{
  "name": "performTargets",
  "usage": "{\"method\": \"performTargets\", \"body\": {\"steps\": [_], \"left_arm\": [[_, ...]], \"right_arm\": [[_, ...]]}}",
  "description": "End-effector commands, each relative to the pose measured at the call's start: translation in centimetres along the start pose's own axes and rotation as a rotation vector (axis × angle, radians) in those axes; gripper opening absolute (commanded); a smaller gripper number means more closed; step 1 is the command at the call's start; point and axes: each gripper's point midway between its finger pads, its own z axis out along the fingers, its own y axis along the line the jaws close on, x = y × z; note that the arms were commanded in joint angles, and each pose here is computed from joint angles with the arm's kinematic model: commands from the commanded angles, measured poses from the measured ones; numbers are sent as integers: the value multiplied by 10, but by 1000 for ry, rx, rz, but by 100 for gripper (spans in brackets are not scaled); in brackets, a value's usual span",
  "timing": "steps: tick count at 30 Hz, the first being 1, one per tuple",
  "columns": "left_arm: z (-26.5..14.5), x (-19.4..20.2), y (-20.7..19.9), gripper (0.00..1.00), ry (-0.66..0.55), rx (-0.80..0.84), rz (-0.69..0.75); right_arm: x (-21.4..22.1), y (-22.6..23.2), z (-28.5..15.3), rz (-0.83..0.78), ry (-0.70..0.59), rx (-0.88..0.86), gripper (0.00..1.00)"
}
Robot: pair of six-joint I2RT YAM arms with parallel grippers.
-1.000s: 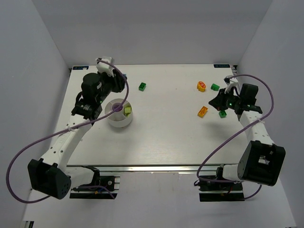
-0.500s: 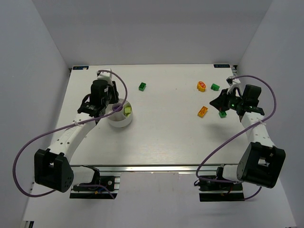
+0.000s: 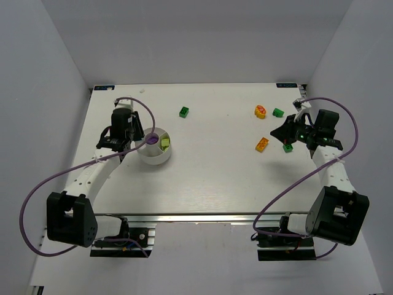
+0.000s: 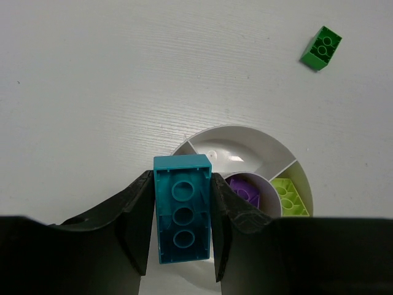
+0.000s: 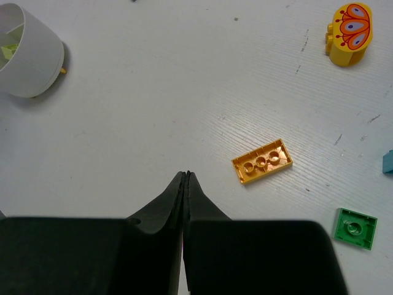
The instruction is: Sort the legos into containers by color
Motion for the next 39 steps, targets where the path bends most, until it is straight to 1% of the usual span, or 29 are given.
{"method": "performTargets", "body": {"steps": [1, 9, 12, 15, 16, 17, 18, 20, 21, 23, 27, 29, 31, 32, 33, 34, 35, 36, 37, 38, 39], "left_arm": [[4, 0, -1, 0, 1, 18, 0], [16, 1, -1, 0, 16, 33, 3], [20, 3, 3, 4, 26, 23, 5], [23, 8, 6, 21, 42, 16, 7], [23, 8, 6, 26, 41, 18, 7], [23, 10, 5, 35, 47, 24, 8], [24, 11, 5, 42, 50, 27, 5], [24, 12, 6, 52, 51, 31, 1], [24, 12, 6, 54, 52, 32, 1], [24, 10, 5, 60, 49, 39, 0], [23, 8, 3, 62, 49, 47, 5], [22, 6, 4, 63, 43, 42, 7], [18, -1, 7, 59, 25, 23, -2], [10, -11, 7, 52, -9, 24, -11], [5, -17, 7, 41, -32, 26, -27], [-1, -22, 7, 18, -54, 29, -37], [-18, -37, 6, 9, -116, 46, -54], [-24, -35, 5, 3, -136, 60, -74], [-32, -38, 3, 0, -161, 79, -81], [-39, -37, -4, 0, -175, 131, -79], [-55, -48, -9, 4, -235, 174, -75]], "right_arm": [[-10, 5, -5, -36, -32, -14, 1], [-10, 6, -7, -34, -38, -19, 2], [-11, 6, -8, -33, -40, -23, 3], [-11, 6, -8, -31, -41, -28, 7], [-11, 6, -8, -31, -42, -31, 12], [-11, 8, -8, -34, -43, -35, 15], [-10, 8, -8, -32, -40, -37, 22], [-10, 8, -8, -30, -39, -42, 29], [-10, 9, -8, -34, -39, -43, 34], [-9, 9, -7, -30, -36, -45, 37], [-8, 8, -7, -27, -34, -44, 39], [-8, 6, -7, -29, -33, -35, 40], [-8, -2, -7, -31, -26, 10, 40], [-9, -9, -8, -29, -25, 47, 40], [-9, -17, -7, -21, -20, 91, 40], [-9, -40, -11, -4, -5, 223, 37], [-15, -50, -13, 23, -15, 282, 32], [-13, -62, -12, 46, 2, 332, 26], [-11, -74, -14, 61, 17, 387, 24], [-11, -90, -20, 75, 35, 483, 24], [-2, -102, -17, 99, 70, 518, 25]]}}
